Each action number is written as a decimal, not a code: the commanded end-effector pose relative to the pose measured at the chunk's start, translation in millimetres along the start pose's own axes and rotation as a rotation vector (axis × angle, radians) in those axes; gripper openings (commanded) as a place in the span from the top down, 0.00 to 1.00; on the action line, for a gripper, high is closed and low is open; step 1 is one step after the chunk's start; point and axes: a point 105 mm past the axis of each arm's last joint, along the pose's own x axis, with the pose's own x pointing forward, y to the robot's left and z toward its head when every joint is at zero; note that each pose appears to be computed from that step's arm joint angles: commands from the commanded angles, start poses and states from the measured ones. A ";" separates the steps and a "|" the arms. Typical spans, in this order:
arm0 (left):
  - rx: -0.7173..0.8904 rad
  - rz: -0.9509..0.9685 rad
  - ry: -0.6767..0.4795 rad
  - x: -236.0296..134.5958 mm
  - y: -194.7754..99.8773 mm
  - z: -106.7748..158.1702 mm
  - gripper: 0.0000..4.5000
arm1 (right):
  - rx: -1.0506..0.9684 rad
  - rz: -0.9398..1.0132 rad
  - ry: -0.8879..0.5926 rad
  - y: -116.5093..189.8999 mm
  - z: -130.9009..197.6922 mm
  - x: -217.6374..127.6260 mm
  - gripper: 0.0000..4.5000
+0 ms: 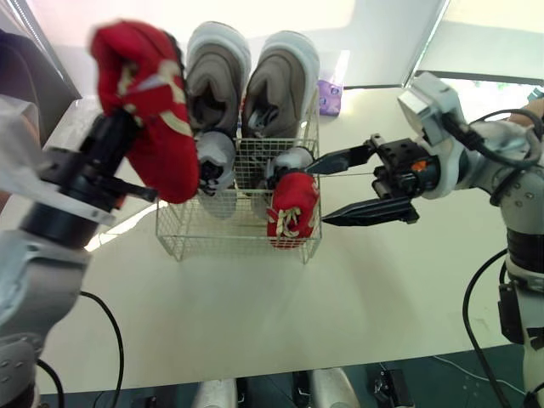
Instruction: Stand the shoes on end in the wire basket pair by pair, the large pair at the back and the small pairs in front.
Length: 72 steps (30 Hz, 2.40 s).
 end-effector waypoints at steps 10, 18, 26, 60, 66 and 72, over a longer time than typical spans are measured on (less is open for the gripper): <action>0.092 0.015 -0.004 1.3 -0.3 -42.9 0.99 | 0.220 -0.066 -0.027 38.0 -19.0 -18.8 0.00; 0.192 0.129 0.015 -1.5 16.5 -74.8 0.99 | 0.240 -0.146 -0.096 33.3 -21.2 -16.3 0.00; 0.217 0.124 0.045 -12.4 6.6 -93.1 0.99 | 0.248 -0.190 -0.108 27.6 -18.8 -23.3 0.00; -0.082 -0.050 0.451 -97.0 -14.7 -96.5 0.31 | 0.256 -0.271 -0.134 20.5 -39.0 -31.3 0.00; -0.092 -0.052 0.702 -137.4 11.6 -87.2 0.31 | 0.301 -0.464 -0.046 3.8 -75.0 -56.2 0.00; -0.002 -0.019 0.965 -179.6 50.7 -101.9 0.31 | 0.351 -0.522 0.052 14.0 -110.1 -64.5 0.00</action>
